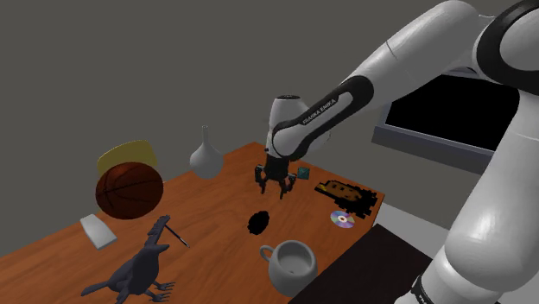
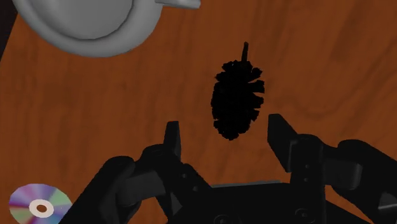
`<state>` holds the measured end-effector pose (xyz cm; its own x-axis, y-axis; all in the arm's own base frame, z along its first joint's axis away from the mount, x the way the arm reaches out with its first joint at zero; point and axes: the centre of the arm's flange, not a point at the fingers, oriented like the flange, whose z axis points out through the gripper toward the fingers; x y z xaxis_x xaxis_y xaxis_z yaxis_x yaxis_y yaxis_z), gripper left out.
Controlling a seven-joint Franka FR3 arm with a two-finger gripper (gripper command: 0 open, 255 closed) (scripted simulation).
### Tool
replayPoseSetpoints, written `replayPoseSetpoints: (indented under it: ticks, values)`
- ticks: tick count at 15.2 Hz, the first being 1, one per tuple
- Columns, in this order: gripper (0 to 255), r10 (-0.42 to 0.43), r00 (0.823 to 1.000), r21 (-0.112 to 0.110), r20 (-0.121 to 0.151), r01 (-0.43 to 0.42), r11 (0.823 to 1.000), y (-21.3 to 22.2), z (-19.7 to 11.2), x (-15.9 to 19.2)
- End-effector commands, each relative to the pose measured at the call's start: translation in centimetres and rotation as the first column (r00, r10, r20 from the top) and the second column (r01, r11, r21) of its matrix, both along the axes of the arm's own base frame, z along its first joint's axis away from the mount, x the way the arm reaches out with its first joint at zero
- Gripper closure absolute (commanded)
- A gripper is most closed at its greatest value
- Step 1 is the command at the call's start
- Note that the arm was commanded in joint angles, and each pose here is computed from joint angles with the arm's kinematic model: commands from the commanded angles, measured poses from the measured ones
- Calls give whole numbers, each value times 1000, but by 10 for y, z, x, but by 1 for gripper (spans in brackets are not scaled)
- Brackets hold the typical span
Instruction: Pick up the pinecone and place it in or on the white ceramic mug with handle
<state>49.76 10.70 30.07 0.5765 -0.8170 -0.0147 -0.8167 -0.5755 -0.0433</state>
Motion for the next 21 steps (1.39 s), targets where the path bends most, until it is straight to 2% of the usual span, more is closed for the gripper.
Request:
replayPoseSetpoints:
  ticks: [1, 6, 12, 13, 21]
  values:
    - [0, -17, 999, -12, 28, 17, 1000, 8, -18, -2]
    - [0, -66, 991, -51, 113, 72, 996, 31, -83, -4]
    - [0, -120, 969, -90, 216, 142, 986, 55, -161, 3]
    - [0, -125, 966, -93, 225, 149, 984, 57, -168, 4]
    - [0, -125, 966, -93, 225, 149, 984, 54, -206, 14]
